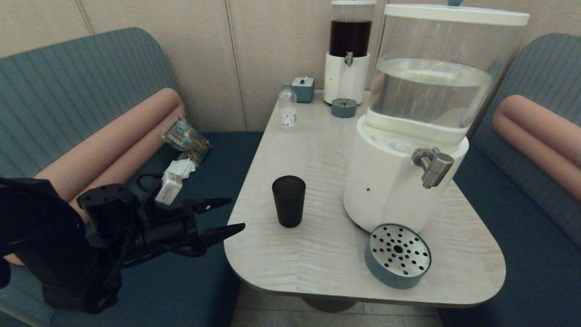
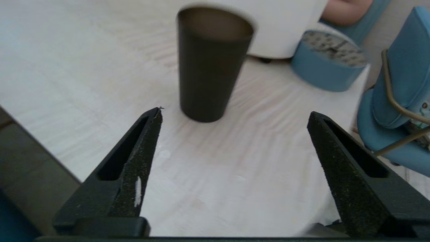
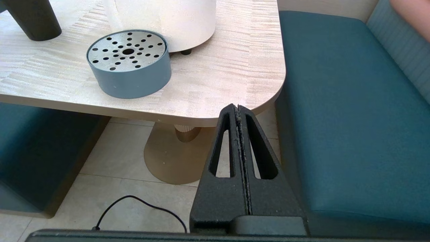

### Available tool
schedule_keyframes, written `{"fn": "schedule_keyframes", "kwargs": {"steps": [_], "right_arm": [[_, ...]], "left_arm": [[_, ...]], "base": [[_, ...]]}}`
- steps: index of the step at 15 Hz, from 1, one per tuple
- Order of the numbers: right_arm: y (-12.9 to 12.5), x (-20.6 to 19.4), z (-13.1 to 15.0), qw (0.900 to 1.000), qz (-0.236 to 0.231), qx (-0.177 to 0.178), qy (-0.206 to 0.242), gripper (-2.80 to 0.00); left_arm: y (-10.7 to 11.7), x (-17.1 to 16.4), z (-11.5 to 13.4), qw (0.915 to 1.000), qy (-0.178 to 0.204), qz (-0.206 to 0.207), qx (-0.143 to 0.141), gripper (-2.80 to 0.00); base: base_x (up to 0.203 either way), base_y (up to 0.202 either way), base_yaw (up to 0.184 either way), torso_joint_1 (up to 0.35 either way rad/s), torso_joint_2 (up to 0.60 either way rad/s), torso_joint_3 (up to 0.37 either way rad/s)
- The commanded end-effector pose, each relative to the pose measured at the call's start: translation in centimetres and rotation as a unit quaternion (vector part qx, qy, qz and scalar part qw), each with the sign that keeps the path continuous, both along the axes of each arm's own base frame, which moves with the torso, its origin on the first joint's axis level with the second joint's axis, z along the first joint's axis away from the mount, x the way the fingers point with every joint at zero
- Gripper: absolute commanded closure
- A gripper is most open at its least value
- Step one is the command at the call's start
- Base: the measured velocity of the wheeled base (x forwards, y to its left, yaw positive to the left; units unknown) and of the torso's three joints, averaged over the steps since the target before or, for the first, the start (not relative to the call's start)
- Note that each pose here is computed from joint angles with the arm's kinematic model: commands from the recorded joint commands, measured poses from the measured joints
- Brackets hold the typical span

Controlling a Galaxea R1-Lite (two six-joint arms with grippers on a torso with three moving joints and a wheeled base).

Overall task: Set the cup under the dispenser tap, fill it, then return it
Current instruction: Pick up the cup

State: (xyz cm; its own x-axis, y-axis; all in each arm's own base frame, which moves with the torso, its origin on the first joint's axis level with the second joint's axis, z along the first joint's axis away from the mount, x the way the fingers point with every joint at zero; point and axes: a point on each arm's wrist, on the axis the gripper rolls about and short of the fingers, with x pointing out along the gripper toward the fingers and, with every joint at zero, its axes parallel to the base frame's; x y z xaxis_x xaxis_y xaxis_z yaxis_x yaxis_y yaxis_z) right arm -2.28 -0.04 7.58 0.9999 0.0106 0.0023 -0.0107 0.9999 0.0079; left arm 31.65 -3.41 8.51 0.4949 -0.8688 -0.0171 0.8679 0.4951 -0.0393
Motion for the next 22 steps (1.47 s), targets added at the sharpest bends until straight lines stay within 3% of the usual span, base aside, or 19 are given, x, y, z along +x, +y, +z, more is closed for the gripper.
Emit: {"fn": "schedule_keyframes", "kwargs": {"steps": [1,9,19,22], "right_arm": [[0.0,0.0,0.0,1.000,0.000,0.000,-0.001,0.00],[0.0,0.0,0.0,1.000,0.000,0.000,-0.001,0.00],[0.0,0.0,0.0,1.000,0.000,0.000,-0.001,0.00],[0.0,0.0,0.0,1.000,0.000,0.000,-0.001,0.00]], "left_arm": [[-0.6,2.6,-2.9,0.9998,0.018,-0.009,0.001,-2.80],[-4.5,8.0,-6.1,0.9984,-0.008,-0.055,-0.008,-2.80],[-7.4,9.8,-4.8,0.9956,-0.045,-0.079,-0.023,-2.80],[-8.7,10.9,-4.4,0.9954,-0.065,-0.063,-0.034,-2.80]], "base": [[0.000,0.000,0.000,0.000,0.00,0.000],[0.000,0.000,0.000,0.000,0.00,0.000],[0.000,0.000,0.000,0.000,0.00,0.000],[0.000,0.000,0.000,0.000,0.00,0.000]]}}
